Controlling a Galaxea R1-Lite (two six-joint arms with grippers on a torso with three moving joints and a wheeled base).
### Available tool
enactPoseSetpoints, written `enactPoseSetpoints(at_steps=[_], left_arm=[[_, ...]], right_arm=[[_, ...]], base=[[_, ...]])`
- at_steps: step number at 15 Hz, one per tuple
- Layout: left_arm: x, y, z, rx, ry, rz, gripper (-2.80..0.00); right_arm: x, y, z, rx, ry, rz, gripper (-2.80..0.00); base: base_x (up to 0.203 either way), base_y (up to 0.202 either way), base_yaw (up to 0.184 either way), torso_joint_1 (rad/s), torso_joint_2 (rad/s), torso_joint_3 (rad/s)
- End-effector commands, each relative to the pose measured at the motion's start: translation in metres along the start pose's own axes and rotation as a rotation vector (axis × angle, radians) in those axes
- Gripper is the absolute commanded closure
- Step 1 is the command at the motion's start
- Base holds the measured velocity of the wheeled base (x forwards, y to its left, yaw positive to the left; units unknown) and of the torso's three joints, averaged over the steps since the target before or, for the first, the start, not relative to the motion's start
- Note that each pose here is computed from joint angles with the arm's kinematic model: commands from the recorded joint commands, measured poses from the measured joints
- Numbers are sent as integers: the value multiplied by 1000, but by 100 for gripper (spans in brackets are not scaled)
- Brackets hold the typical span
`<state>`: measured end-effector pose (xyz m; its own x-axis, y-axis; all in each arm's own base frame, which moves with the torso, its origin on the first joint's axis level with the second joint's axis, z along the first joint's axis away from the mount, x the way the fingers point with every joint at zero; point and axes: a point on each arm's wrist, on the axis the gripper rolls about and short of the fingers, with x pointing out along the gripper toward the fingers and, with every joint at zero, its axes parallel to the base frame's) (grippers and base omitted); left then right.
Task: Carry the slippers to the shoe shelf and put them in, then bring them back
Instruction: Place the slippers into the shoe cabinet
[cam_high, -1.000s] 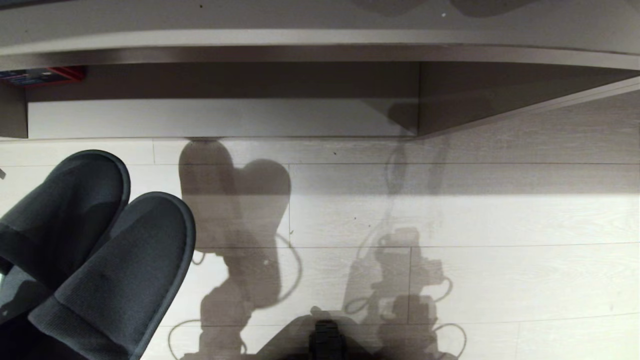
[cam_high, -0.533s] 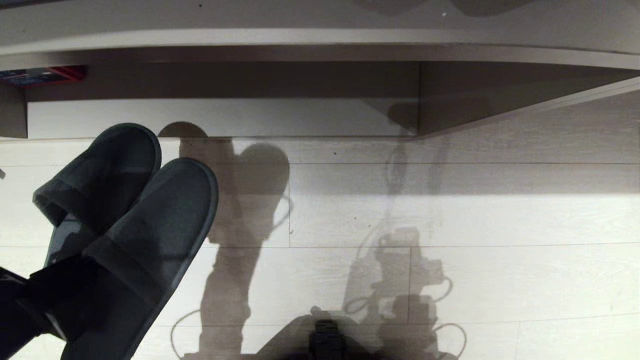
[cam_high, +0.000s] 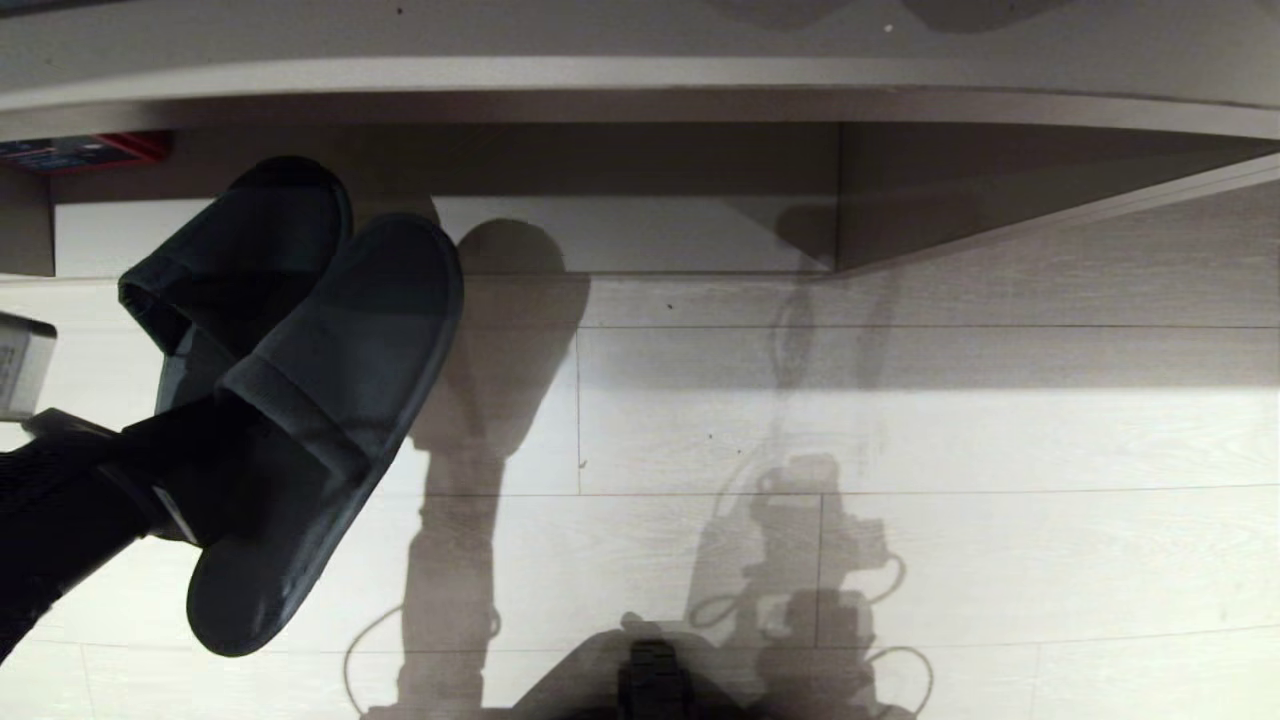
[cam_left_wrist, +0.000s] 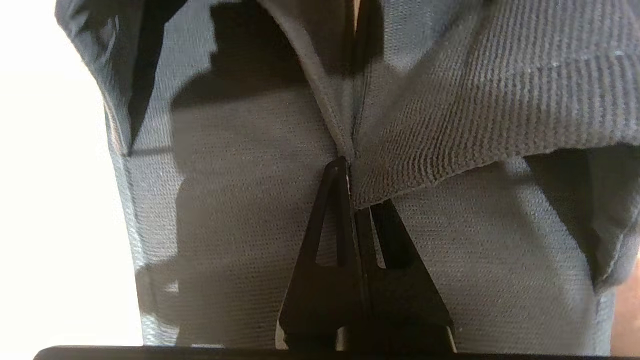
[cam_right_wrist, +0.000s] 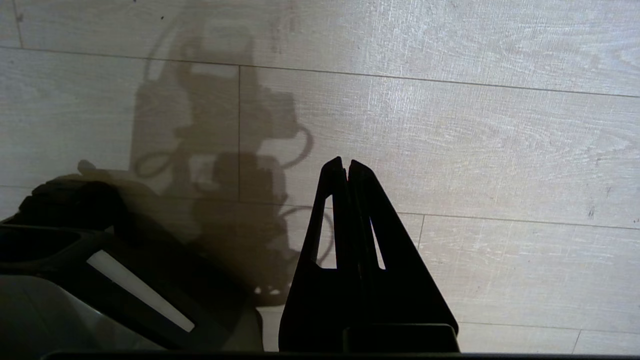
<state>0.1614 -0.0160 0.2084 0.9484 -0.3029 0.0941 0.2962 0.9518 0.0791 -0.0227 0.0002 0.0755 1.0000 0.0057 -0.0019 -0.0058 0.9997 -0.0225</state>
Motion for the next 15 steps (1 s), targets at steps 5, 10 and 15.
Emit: enactPoseSetpoints(at_steps=[5,10,15], left_arm=[[23,5,-11,-1,17,-3,0],[43,9,-21,-2,1,-2,0],[59,14,-13,7,-99,5,0]], right_arm=[[0,0,0,0,0,0,0],[0,0,0,0,0,0,0],[0,0,0,0,0,0,0]], base=[[0,0,0,0,0,0],[0,0,0,0,0,0],[0,0,0,0,0,0]])
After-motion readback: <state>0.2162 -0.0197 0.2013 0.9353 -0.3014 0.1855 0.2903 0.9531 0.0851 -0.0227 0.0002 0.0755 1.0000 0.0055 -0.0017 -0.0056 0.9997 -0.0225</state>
